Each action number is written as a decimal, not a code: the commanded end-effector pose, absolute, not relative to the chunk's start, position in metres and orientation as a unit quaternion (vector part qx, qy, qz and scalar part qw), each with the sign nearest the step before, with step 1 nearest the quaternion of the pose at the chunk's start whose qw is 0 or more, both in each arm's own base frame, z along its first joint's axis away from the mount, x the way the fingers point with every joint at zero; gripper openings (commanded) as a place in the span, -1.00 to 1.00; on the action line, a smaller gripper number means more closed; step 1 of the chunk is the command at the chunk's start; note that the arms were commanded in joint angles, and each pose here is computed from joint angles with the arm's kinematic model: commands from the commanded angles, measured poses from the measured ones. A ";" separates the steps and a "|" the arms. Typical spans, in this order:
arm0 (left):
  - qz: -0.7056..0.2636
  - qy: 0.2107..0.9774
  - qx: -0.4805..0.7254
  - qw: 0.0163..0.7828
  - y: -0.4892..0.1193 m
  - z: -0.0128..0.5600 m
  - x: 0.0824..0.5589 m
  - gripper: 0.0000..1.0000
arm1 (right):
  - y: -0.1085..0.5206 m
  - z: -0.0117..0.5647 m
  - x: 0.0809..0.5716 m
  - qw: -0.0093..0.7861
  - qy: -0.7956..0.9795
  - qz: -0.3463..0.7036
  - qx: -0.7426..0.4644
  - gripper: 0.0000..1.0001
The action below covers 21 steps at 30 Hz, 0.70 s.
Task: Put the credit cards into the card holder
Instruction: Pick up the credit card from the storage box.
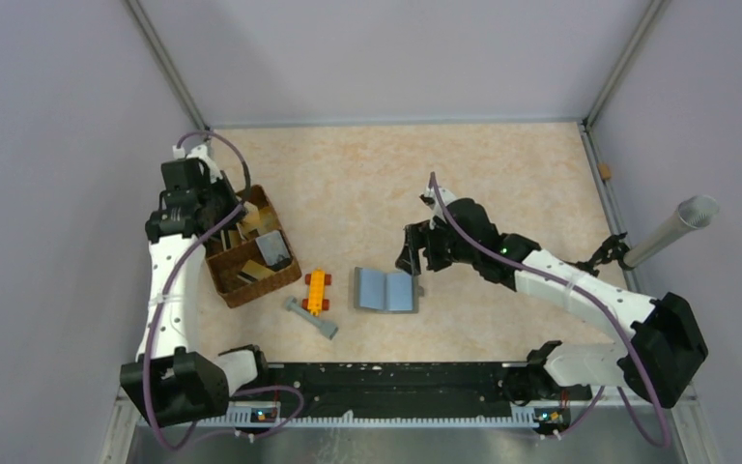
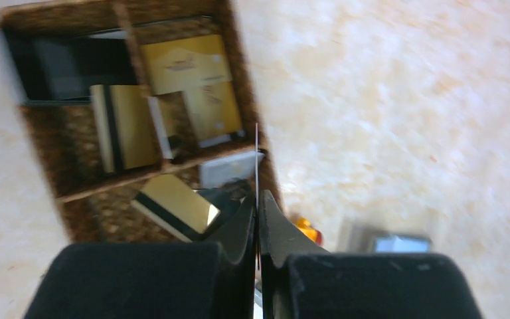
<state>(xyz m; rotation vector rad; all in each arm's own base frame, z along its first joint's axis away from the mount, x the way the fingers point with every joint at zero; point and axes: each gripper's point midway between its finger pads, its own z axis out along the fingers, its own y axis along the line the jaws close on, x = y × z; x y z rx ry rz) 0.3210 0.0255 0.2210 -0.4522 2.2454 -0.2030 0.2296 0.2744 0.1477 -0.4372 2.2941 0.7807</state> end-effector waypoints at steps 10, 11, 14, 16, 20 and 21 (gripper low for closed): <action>-0.422 0.820 0.226 0.314 -0.202 0.276 0.227 -1.00 | 0.285 0.307 0.199 0.416 0.692 0.476 -0.348 0.69; -0.444 0.808 0.246 0.301 -0.211 0.278 0.216 -1.00 | 0.288 0.312 0.191 0.407 0.678 0.494 -0.361 0.69; -0.502 0.761 0.305 0.275 -0.232 0.288 0.181 -1.00 | 0.295 0.320 0.164 0.365 0.635 0.552 -0.398 0.69; -0.531 0.737 0.330 0.258 -0.241 0.292 0.163 -1.00 | 0.298 0.322 0.153 0.340 0.616 0.581 -0.410 0.67; -0.555 0.712 0.359 0.237 -0.248 0.295 0.140 -1.00 | 0.308 0.313 0.145 0.311 0.617 0.594 -0.413 0.58; -0.561 0.706 0.362 0.235 -0.248 0.296 0.137 -1.00 | 0.311 0.311 0.143 0.304 0.617 0.596 -0.414 0.54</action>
